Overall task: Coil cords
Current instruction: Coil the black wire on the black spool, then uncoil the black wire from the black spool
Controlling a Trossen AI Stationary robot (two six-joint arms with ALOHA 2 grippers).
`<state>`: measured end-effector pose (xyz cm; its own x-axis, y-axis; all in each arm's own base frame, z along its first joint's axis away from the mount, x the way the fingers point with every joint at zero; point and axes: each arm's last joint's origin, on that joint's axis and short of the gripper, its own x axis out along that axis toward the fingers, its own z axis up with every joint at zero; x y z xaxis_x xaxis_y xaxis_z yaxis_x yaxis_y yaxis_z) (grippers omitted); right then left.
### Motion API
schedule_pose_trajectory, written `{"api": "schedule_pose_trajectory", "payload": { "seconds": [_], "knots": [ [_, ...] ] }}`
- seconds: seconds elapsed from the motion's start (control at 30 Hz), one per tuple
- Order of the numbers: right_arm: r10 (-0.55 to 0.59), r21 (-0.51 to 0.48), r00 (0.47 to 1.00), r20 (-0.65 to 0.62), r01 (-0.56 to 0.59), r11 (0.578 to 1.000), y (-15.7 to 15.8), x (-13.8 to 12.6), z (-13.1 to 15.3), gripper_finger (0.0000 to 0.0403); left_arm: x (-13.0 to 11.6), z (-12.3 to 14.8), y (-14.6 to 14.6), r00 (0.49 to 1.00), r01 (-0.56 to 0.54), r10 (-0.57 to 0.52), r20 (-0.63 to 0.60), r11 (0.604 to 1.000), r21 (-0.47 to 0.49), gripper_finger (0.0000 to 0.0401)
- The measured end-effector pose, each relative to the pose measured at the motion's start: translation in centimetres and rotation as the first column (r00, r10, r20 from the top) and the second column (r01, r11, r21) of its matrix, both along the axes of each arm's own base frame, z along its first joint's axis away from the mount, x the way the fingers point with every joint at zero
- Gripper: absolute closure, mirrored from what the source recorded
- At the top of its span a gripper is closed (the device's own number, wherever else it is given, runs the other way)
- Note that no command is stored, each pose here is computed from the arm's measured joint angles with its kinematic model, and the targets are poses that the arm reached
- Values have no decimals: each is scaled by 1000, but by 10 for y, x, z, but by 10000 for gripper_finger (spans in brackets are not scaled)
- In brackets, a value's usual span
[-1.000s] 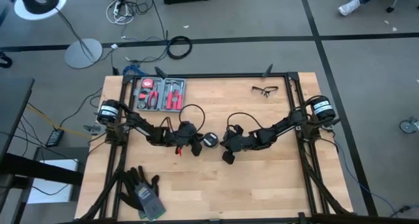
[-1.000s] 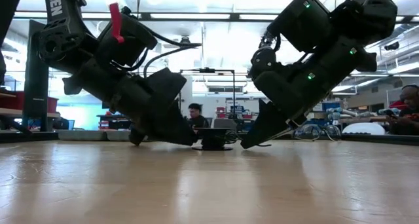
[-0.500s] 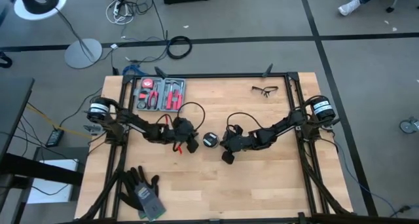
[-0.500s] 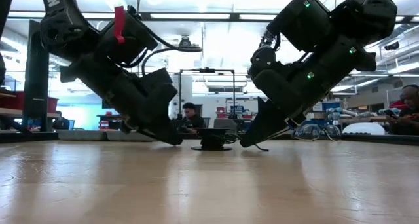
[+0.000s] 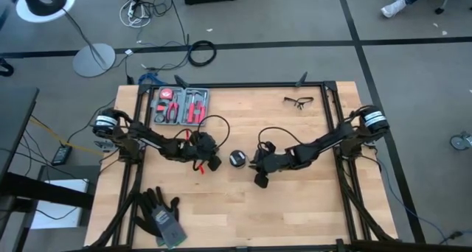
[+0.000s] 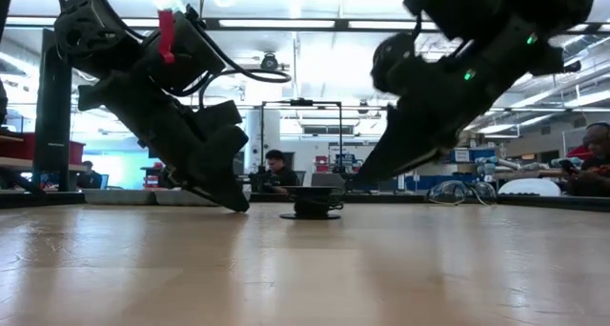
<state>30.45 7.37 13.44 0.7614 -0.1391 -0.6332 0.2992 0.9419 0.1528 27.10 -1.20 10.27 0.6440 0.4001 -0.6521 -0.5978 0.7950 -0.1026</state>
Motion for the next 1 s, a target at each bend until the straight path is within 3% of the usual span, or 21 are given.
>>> {"api": "schedule_pose_trajectory", "payload": {
  "seconds": [0.23,0.73,0.87,1.0],
  "knots": [
    [11,4,999,-30,-11,1000,3,-16,23,315,0,0,0,1000,-8,8,0,1000,-6,309],
    [-12,19,999,-53,13,1000,2,-19,22,312,0,0,-1,1000,6,-6,9,1000,-23,309],
    [26,-14,996,-84,-27,1000,2,-20,21,311,1,0,-1,1000,16,-16,11,999,-38,309],
    [-2,-72,990,-141,-9,997,0,-25,17,312,4,3,-11,984,176,-176,8,984,7,309]
  ]
}}
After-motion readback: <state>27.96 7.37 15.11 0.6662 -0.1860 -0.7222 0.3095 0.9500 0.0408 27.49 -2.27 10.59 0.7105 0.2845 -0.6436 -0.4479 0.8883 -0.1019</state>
